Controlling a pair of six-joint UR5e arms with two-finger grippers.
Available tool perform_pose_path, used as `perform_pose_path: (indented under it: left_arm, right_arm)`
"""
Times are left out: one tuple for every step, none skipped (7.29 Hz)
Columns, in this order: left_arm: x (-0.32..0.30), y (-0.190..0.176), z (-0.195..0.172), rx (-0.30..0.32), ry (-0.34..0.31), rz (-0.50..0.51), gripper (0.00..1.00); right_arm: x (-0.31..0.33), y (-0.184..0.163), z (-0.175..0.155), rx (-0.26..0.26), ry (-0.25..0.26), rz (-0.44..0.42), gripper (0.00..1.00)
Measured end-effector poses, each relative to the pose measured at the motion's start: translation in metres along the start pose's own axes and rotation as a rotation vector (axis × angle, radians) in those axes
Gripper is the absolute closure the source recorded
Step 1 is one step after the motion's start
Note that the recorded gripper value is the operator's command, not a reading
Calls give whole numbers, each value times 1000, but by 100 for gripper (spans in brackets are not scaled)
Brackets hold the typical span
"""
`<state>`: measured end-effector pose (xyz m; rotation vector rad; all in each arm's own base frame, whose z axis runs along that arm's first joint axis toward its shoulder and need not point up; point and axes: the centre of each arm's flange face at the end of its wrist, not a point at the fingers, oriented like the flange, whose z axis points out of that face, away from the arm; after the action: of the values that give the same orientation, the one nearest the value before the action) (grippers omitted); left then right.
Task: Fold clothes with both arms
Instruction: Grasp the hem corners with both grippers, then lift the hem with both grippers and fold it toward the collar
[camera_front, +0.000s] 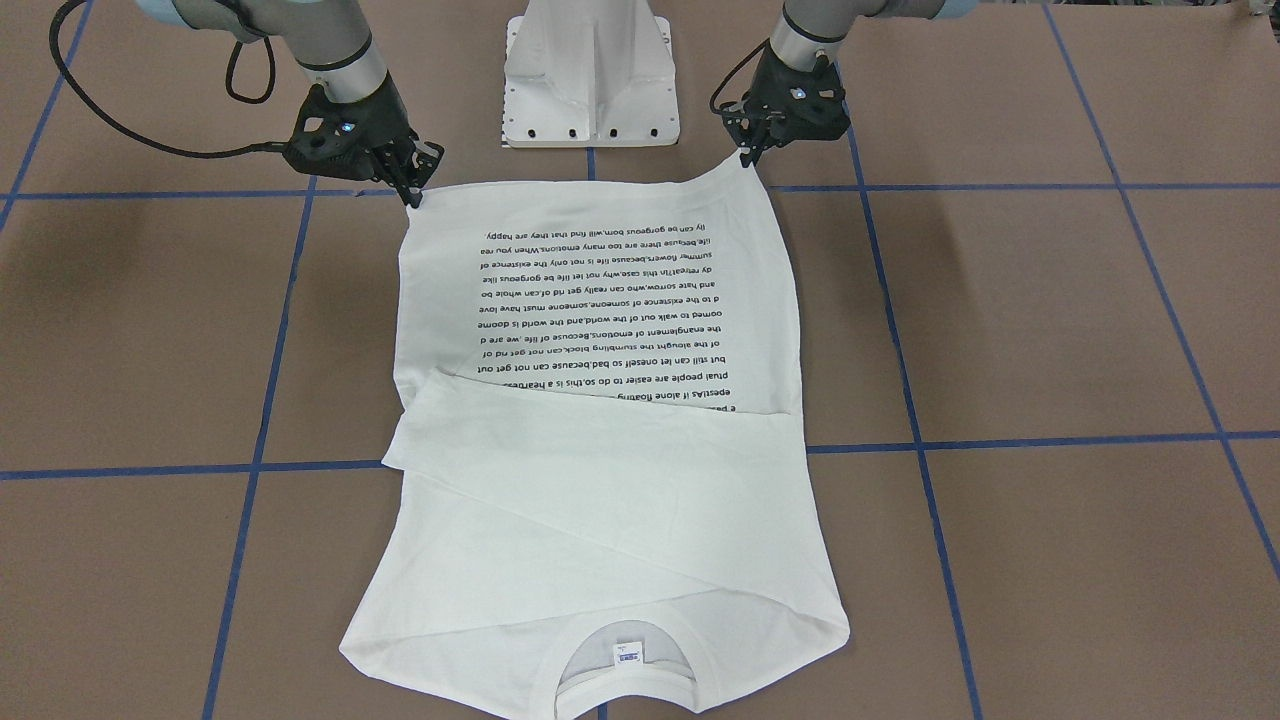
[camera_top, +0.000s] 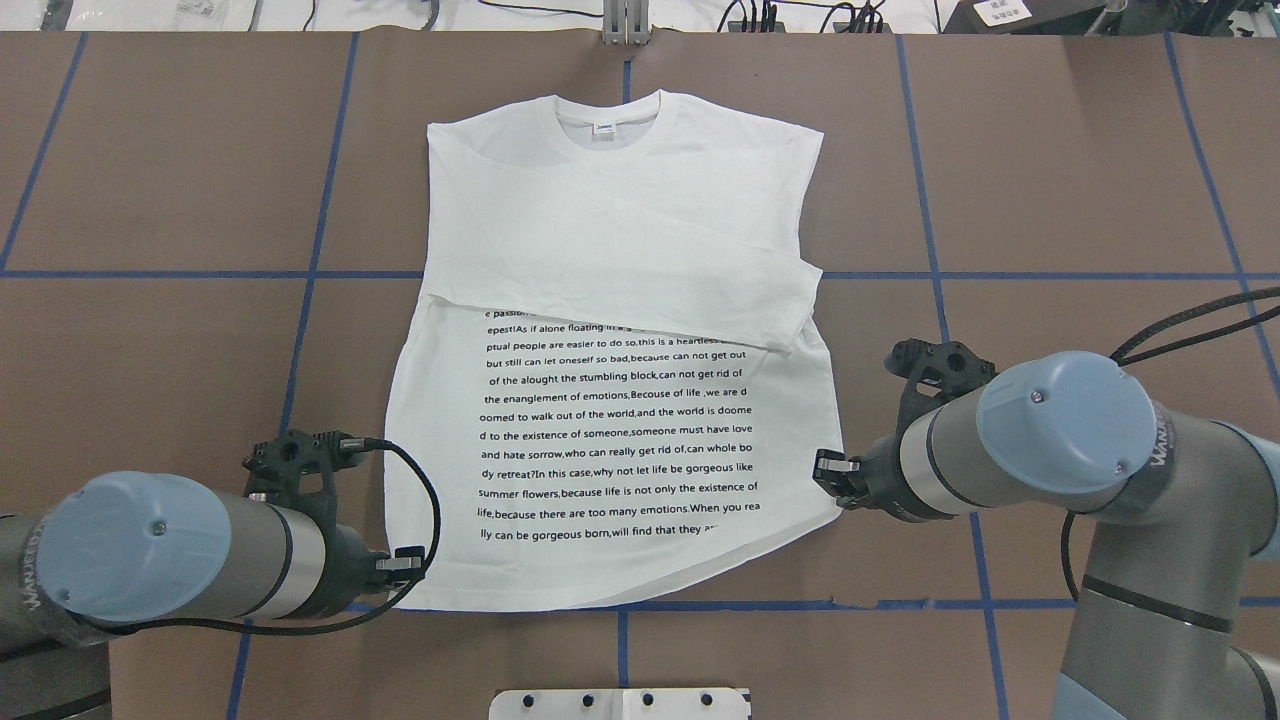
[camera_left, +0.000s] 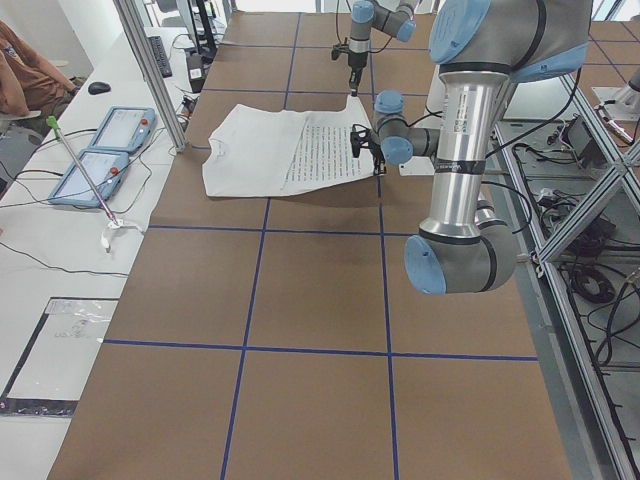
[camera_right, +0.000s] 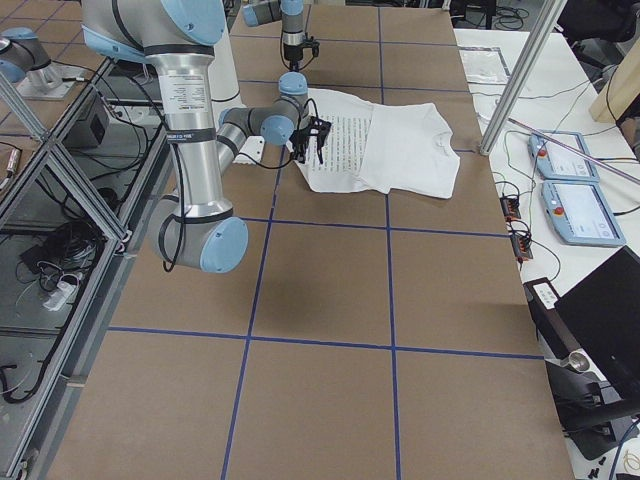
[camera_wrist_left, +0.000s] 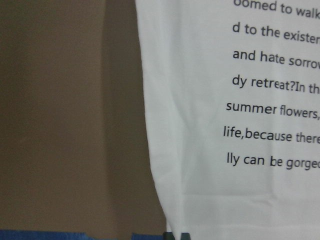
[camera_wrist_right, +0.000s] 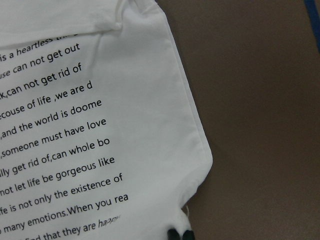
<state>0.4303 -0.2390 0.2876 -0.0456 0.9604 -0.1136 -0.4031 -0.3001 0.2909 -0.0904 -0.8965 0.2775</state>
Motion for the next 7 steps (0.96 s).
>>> perform_pose_path:
  left_arm:
    - [0, -2, -3, 0, 0, -2, 100]
    - [0, -3, -5, 2, 2, -4, 100]
    - [0, -4, -8, -1, 6, -5, 100]
    - [2, -2, -14, -16, 19, -3, 100]
    - [6, 2, -27, -40, 46, 3, 100]
    - [11, 8, -45, -63, 82, 11, 100]
    - [14, 13, -60, -79, 111, 18, 100]
  right_arm:
    - [1, -4, -10, -9, -14, 8, 100]
    - [3, -10, -19, -16, -25, 17, 100]
    - [6, -15, -27, -26, -33, 26, 100]
    - [7, -17, -33, -40, -41, 30, 100]
    - [7, -15, -40, -57, -53, 27, 100]
    - [6, -9, -51, -83, -72, 21, 100]
    - [9, -1, -64, -123, -90, 12, 100]
